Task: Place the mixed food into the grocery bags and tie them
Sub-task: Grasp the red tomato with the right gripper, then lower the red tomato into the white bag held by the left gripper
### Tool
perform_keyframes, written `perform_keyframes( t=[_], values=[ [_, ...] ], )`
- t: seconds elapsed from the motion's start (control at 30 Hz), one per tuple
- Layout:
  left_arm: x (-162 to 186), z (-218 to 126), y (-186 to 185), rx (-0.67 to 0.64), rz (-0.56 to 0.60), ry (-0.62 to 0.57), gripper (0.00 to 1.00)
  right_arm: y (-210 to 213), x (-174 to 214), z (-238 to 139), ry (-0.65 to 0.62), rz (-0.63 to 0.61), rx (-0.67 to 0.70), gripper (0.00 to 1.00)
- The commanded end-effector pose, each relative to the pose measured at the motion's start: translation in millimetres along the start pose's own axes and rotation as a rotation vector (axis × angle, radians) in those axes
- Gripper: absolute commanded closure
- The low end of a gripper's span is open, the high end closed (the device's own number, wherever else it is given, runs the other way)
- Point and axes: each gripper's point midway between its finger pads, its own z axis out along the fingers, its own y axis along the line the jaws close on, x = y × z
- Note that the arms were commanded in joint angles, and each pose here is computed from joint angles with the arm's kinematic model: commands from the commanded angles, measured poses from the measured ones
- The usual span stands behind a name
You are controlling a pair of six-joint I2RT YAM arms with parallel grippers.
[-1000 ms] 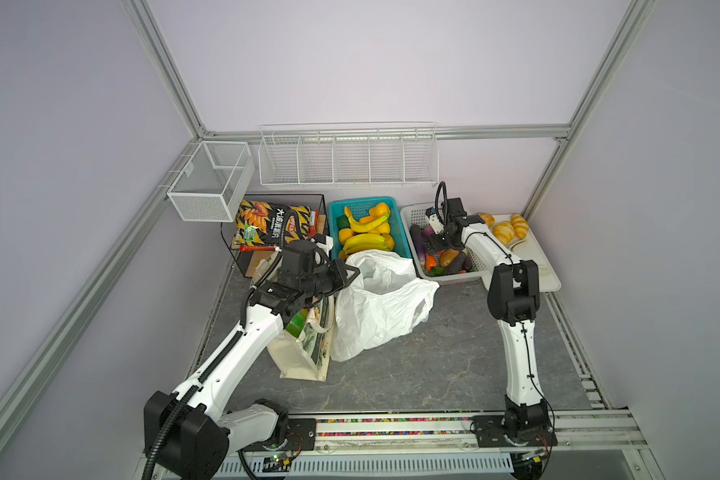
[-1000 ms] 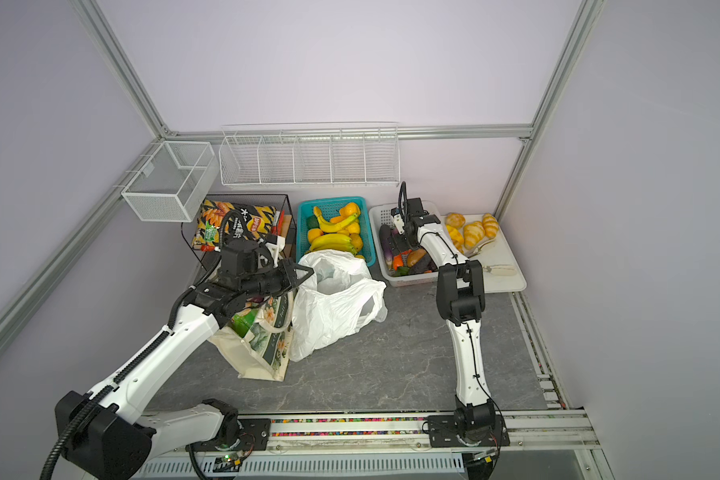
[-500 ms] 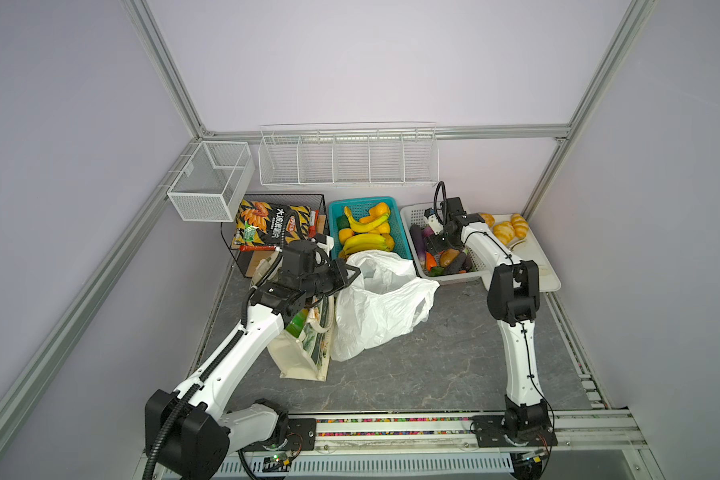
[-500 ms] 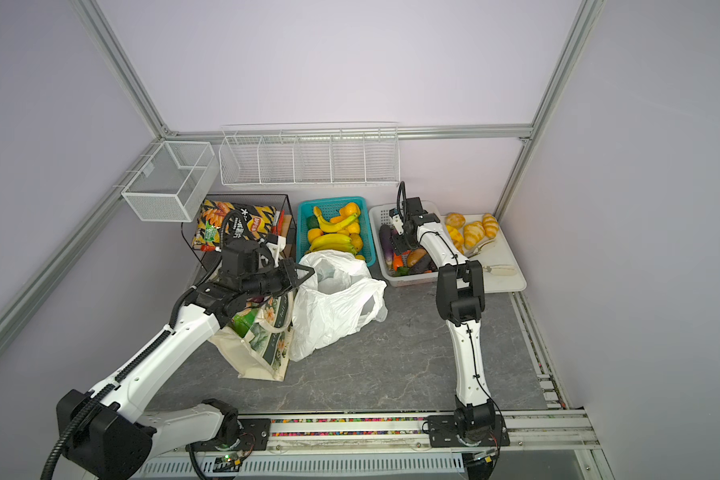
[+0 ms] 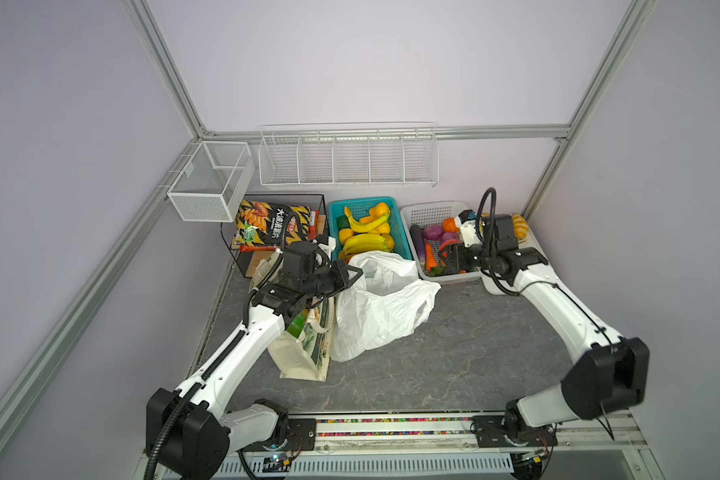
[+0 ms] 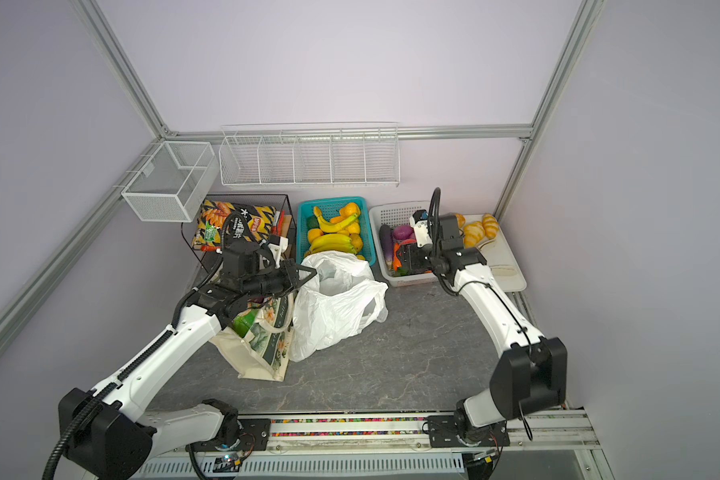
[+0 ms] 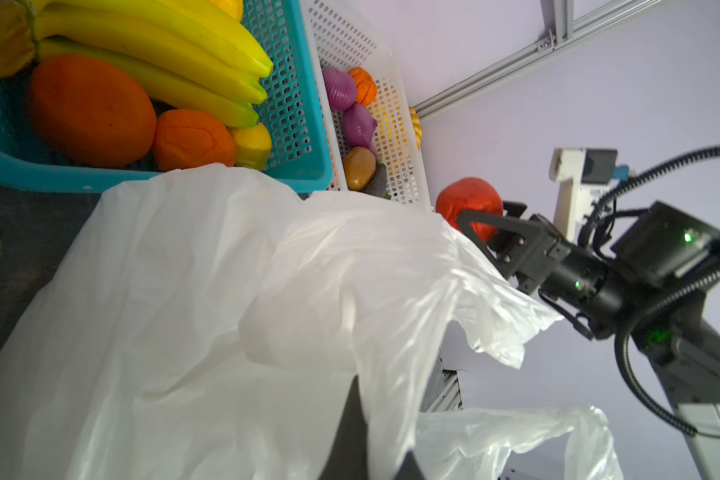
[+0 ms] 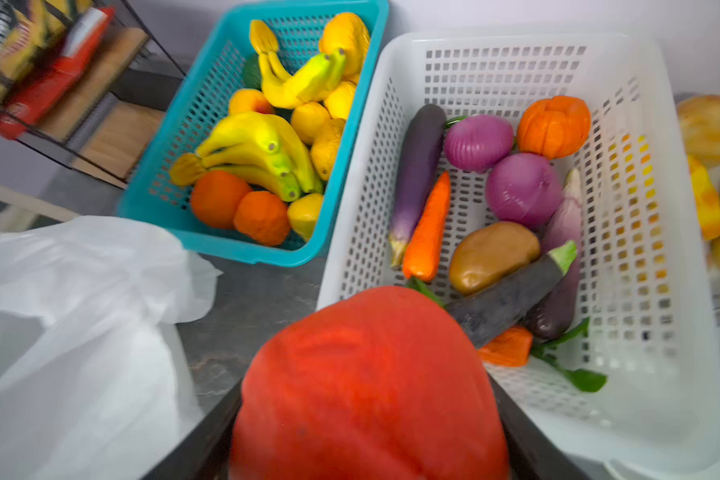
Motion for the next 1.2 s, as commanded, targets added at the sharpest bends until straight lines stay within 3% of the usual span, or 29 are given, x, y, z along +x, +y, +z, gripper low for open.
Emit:
perform_keyframes(
  t=[0.0,0.1,0.27,0.47,0.6,0.8,0.9,1.03,1.1,1.17],
  values=[
    [-1.1,2.4,-0.1,0.018,-0.009,0.001,1.00,18.7,49.0,-10.3,0.041,0.096,-0.042,0.35],
    [-2.1,2.7,-1.1,0.024,-0.009,0.000,1.00,33.7,84.7,-31.0,0.062,0.076,-0.068,0.35],
    [-1.1,5.4,-3.8,0.042,-0.004,0.008,1.00,73.8,121.0,-31.1,0.098,0.044,-0.257,0.35],
    [5.1,11.2,-9.9,0.079,0.010,0.038,1.00,109.7,94.1,-10.3,0.075,-0.065,-0.408,0.37],
    [9.5,12.2,-15.1,0.100,0.023,0.059,1.00,133.0,69.5,-17.0,0.022,-0.129,-0.526,0.38],
    [21.6,17.1,-38.3,0.147,0.071,0.113,1.00,166.4,73.4,-27.2,-0.001,-0.193,-0.704,0.39],
    [37.8,18.3,-65.1,0.201,0.097,0.155,1.00,168.5,74.7,-25.1,-0.018,-0.197,-0.661,0.39],
    [50.6,15.3,-94.4,0.322,0.043,0.183,1.00,128.8,70.9,-11.8,-0.043,-0.161,-0.397,0.39],
    [51.5,14.9,-99.1,0.371,0.009,0.187,1.00,102.4,90.1,-0.6,-0.013,-0.160,-0.264,0.39],
    [53.2,19.0,-95.1,0.367,-0.011,0.195,1.00,92.0,101.1,3.5,0.009,-0.169,-0.218,0.39]
  ],
)
